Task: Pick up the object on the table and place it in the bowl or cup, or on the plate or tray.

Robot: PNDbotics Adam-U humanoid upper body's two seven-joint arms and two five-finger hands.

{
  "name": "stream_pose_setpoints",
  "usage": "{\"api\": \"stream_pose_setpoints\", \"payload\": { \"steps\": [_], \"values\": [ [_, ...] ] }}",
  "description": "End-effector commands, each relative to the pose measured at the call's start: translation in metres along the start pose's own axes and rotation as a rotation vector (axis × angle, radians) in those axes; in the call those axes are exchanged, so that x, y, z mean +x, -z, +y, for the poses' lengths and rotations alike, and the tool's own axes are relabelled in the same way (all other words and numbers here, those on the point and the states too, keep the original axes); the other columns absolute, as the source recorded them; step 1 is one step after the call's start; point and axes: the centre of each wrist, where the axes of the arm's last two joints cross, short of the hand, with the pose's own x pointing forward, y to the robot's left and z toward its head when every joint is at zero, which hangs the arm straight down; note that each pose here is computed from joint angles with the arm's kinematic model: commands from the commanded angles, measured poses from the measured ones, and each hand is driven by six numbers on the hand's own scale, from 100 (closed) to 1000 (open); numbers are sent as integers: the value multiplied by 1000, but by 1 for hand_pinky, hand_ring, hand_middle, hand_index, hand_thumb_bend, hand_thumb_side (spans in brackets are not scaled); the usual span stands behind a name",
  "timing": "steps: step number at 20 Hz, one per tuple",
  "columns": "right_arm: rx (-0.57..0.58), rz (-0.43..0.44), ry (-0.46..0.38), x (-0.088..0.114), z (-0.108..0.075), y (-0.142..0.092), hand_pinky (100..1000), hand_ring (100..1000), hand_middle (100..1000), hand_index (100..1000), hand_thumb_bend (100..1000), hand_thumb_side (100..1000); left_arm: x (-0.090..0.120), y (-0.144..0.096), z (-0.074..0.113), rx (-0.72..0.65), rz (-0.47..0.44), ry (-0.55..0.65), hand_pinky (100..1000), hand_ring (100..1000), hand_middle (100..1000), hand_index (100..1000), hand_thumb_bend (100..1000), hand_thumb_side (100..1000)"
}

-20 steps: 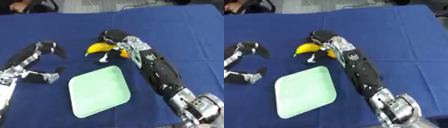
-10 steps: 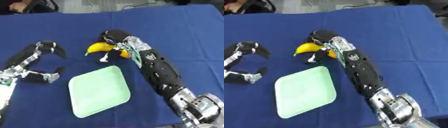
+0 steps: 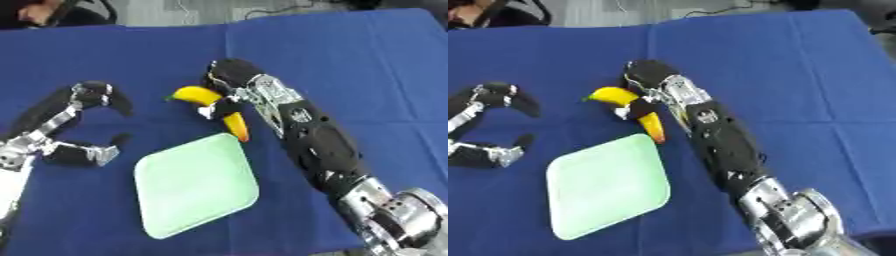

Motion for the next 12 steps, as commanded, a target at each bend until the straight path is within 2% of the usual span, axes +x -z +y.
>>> {"api": "stream_pose_setpoints", "payload": {
  "steps": [1, 12],
  "values": [
    [-28, 16, -25, -7, -3, -2, 131, 304, 334, 472, 100, 689, 3, 5, 11, -131, -146, 87, 564, 607, 606, 674, 100, 266],
    [-39, 9, -28, -10, -2, -3, 114, 290, 321, 460, 100, 668, 3, 5, 11, -130, -145, 87, 565, 607, 606, 674, 100, 265]
  ]
}}
